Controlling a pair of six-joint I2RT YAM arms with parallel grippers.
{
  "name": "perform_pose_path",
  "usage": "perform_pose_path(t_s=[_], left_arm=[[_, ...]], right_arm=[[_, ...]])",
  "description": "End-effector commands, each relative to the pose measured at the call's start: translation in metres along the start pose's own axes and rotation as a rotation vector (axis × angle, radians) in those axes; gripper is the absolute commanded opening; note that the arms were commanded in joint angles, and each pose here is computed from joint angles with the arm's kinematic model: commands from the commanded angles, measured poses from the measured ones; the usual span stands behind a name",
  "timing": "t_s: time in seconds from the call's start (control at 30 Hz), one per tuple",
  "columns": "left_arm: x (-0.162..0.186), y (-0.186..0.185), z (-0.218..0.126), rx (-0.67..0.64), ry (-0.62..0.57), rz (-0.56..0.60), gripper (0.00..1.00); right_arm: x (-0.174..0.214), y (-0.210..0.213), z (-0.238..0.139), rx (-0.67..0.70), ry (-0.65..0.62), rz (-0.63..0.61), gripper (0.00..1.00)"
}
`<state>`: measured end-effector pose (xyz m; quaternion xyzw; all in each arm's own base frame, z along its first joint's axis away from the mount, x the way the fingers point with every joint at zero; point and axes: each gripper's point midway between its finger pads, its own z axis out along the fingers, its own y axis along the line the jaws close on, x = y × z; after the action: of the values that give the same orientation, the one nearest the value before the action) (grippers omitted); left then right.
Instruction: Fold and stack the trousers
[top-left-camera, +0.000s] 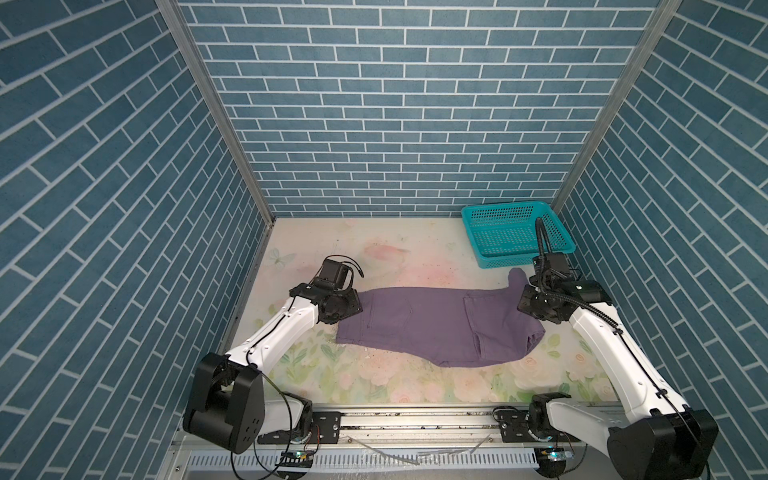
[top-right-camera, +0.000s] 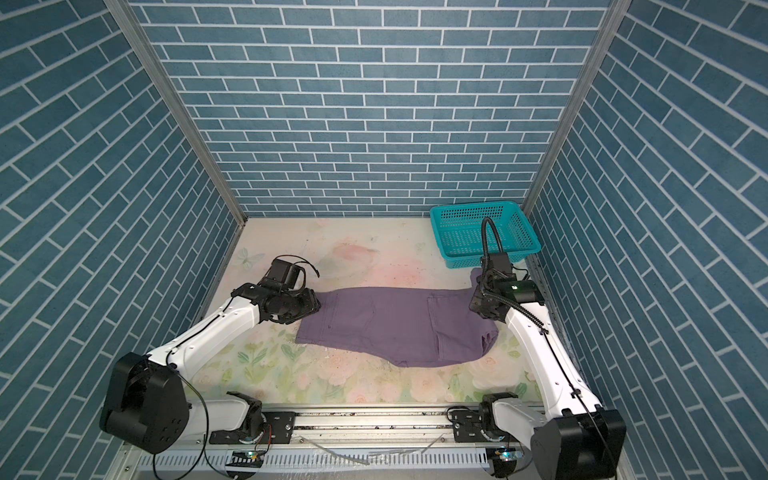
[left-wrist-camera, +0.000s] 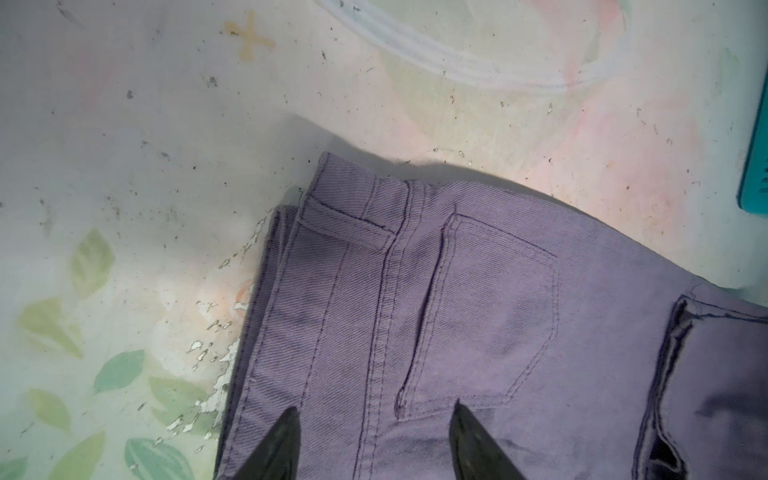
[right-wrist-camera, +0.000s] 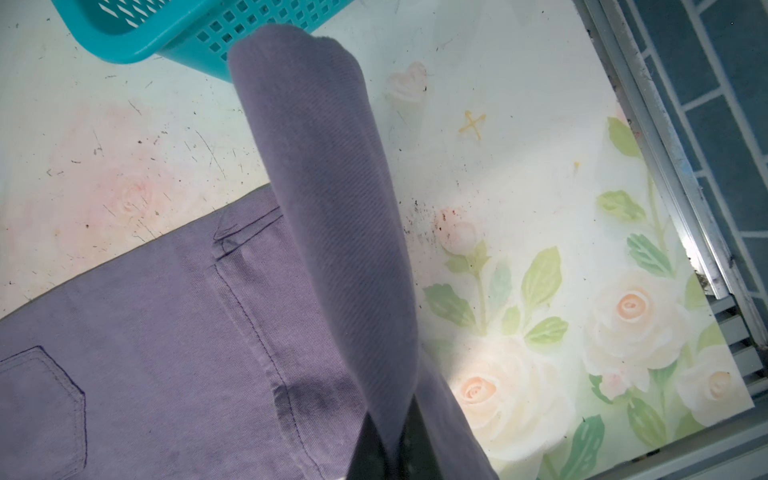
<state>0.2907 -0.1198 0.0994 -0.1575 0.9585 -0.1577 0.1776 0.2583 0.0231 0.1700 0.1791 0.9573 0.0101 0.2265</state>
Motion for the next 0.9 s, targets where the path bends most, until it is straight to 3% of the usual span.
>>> perform_pose_path(t_s=[0.0,0.3,0.4,0.7,0.87], left_arm=[[-0.001,0.005,0.004,-0.018,-0.008,-0.002,0.59],[0.003,0.01,0.018,-0.063,0.006,0.026,0.62],[0.007,0.022,0.038,-0.114,0.025,0.02,0.69],[0.014,0.034,0.07,-0.173,0.081,-0.004,0.74],[0.018,0.045,0.077,-0.22,0.092,0.008,0.69]], right_arm=[[0.004,0.001,0.003,-0.023,0.002,0.012,0.0],[0.0,-0.026,0.006,0.065,-0.016,0.042,0.0],[0.004,-0.035,0.011,0.035,-0.002,0.1,0.0],[0.018,-0.048,0.025,0.007,0.04,0.18,0.0],[0.022,-0.049,0.034,-0.01,0.06,0.208,0.0]])
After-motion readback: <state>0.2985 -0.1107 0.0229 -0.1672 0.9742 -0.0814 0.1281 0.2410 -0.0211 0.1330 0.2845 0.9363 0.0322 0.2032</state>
